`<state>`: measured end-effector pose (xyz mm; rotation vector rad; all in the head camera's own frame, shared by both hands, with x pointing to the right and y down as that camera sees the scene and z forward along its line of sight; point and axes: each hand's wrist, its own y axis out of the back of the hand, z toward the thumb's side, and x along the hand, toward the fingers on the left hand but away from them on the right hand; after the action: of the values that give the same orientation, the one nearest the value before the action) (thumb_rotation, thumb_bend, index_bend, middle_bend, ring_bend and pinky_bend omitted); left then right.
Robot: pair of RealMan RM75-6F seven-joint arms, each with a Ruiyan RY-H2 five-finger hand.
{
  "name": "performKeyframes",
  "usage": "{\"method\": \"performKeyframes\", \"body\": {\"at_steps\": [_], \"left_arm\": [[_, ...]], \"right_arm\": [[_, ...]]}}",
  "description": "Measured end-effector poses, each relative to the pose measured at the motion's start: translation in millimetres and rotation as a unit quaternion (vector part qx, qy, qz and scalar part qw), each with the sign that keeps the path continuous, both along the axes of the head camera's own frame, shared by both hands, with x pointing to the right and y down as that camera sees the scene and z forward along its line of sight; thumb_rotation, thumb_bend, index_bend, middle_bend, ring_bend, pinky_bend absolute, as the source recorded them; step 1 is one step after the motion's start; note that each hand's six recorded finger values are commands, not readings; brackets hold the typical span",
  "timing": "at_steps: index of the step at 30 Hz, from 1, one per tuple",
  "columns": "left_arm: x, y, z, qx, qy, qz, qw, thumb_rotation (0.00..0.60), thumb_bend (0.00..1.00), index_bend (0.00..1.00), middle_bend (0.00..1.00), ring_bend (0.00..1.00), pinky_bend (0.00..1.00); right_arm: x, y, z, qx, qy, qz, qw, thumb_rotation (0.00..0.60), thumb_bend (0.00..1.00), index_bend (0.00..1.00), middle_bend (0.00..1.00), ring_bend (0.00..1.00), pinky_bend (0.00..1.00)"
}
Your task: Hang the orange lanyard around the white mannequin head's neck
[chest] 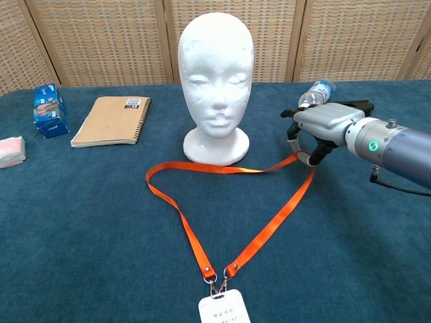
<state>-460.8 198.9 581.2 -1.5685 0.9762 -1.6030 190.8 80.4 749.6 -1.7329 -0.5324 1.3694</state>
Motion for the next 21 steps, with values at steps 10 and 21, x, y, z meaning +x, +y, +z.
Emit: {"method": "performKeyframes", "body": {"at_steps": [10,21], "left_arm": [[59,-54,38,-0.024,0.063,0.062,0.9958,0.6,0.0,0.23,0.0,0.0,0.0],[150,-113,98,-0.059,0.104,0.13,0.9843,0.6,0.14,0.38,0.0,0.0,0.0]], "right_arm": [[8,7,-26,-0.006,-0.059,0.009,0.9982,0.6,0.67,0.7,0.06,0.0,0.0],[13,2,-32,-0.008,-0.062,0.018,0.9979,0.6,0.67,0.7,0.06,0.0,0.0]]}}
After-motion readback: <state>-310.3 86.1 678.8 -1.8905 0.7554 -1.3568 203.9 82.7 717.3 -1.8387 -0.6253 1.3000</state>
